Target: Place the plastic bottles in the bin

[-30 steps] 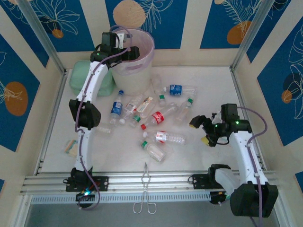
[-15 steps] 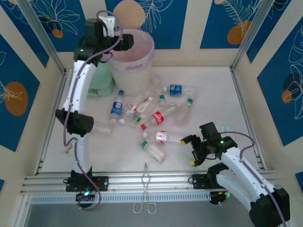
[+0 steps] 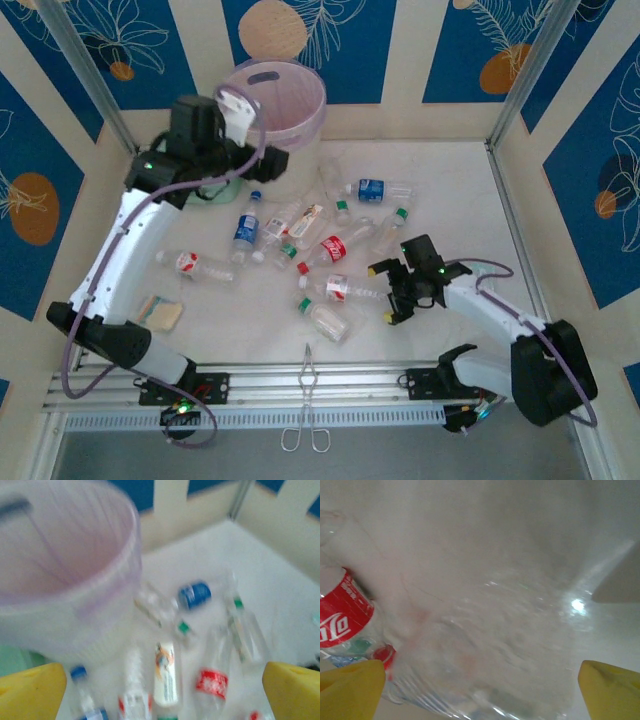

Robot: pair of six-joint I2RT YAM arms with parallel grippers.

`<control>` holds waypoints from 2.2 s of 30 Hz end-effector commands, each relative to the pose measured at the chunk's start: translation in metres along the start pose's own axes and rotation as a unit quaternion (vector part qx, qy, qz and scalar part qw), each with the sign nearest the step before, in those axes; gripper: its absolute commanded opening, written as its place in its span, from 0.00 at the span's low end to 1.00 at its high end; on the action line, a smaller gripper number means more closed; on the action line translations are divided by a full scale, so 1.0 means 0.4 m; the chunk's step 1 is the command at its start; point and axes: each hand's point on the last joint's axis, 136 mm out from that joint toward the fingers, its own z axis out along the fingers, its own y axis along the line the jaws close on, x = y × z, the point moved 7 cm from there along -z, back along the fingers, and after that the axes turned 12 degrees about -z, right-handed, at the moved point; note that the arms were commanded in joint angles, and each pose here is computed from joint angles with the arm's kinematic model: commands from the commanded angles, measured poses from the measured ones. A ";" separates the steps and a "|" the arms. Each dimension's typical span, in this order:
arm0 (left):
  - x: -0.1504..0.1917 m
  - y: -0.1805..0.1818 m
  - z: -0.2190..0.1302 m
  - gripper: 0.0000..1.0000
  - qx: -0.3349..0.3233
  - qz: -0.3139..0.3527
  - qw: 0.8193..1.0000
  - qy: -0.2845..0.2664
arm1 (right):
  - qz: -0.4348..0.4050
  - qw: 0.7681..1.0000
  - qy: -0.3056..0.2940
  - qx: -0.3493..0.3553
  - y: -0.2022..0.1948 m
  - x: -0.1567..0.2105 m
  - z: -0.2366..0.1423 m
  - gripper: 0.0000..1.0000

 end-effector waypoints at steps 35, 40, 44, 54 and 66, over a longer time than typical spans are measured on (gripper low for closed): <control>0.224 -0.008 0.165 1.00 0.011 -0.021 0.993 0.117 | -0.096 0.994 -0.049 -0.021 0.192 -0.012 -0.078 0.57; 0.147 -0.055 0.087 1.00 0.060 0.001 0.994 0.089 | -0.164 0.983 -0.072 -0.036 0.247 0.001 -0.158 0.51; 0.132 -0.144 0.039 1.00 0.226 -0.001 0.969 0.100 | -0.260 0.961 -0.063 -0.066 0.301 0.019 -0.191 0.44; 0.197 -0.177 0.036 1.00 0.333 -0.019 0.934 0.129 | -0.484 0.859 -0.020 -0.162 0.468 0.079 -0.275 0.38; 0.248 -0.184 0.127 1.00 0.320 -0.044 0.936 0.143 | -0.564 0.804 -0.008 -0.191 0.550 0.157 -0.259 0.35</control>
